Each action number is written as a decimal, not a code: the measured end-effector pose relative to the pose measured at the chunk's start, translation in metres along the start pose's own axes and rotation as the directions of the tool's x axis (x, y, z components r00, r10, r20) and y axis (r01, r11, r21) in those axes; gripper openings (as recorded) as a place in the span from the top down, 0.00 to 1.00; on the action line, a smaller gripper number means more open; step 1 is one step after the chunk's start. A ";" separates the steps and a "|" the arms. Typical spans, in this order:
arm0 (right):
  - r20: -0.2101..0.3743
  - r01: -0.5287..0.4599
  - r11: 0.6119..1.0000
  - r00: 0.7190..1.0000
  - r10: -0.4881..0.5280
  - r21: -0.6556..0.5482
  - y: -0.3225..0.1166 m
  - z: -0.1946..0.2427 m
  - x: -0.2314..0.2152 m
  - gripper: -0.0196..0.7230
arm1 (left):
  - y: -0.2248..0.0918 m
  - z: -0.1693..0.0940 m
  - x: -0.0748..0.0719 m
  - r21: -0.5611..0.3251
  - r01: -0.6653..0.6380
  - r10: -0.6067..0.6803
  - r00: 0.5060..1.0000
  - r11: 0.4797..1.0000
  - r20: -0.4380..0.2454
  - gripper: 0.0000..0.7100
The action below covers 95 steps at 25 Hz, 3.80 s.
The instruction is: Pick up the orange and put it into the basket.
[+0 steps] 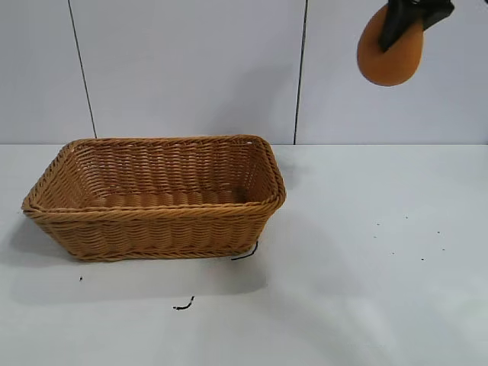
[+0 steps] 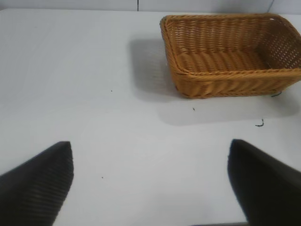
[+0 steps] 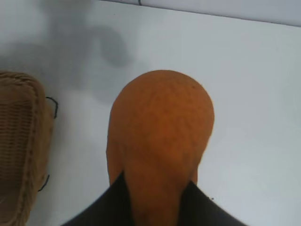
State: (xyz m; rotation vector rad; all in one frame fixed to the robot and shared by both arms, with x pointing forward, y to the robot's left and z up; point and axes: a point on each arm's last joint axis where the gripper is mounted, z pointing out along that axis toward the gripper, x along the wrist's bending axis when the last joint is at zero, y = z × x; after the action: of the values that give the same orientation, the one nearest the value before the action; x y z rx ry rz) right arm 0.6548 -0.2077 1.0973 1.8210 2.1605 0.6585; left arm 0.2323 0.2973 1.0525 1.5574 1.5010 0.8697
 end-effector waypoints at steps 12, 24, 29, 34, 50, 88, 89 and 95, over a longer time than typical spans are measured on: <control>-0.176 0.239 0.964 0.950 -0.256 -0.112 -0.020 0.041 0.155 0.86 | 0.000 0.000 0.000 0.000 0.000 0.000 1.000 1.000 0.000 0.10; -0.183 0.262 0.965 0.949 -0.258 0.001 -0.061 0.183 0.181 0.73 | 0.000 0.000 0.000 0.000 0.000 0.000 1.000 1.000 0.000 0.10; -0.187 0.259 0.966 0.949 -0.253 0.012 -0.061 0.182 0.181 0.21 | 0.000 0.000 0.000 0.001 0.000 0.000 1.000 1.000 0.001 0.10; -0.191 0.261 0.965 0.948 -0.256 0.003 -0.055 0.166 0.182 0.10 | 0.000 0.000 0.000 0.001 0.000 0.000 1.000 1.000 0.000 0.10; -0.019 0.156 0.987 0.988 -0.156 0.026 0.028 0.073 0.100 0.09 | 0.000 0.000 0.000 0.001 0.000 0.000 1.000 1.000 0.000 0.10; 0.204 -0.194 0.937 0.969 0.138 0.290 -0.154 -0.060 -0.052 0.12 | 0.000 0.000 0.000 0.001 0.000 0.000 1.000 1.000 0.000 0.10; 0.203 -0.193 0.940 0.969 0.138 0.281 -0.166 -0.070 -0.049 0.12 | 0.000 0.000 0.000 0.001 0.000 0.000 1.000 1.000 0.000 0.10; 0.190 -0.157 0.984 0.972 0.138 0.088 -0.240 -0.135 -0.033 0.12 | 0.000 0.000 0.000 0.000 0.000 0.000 1.000 1.000 0.000 0.10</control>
State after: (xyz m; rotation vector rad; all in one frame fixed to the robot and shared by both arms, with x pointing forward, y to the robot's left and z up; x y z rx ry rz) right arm 0.3907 -0.2936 1.0957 2.0244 1.9877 0.3958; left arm 0.2323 0.2973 1.0525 1.5573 1.5009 0.8699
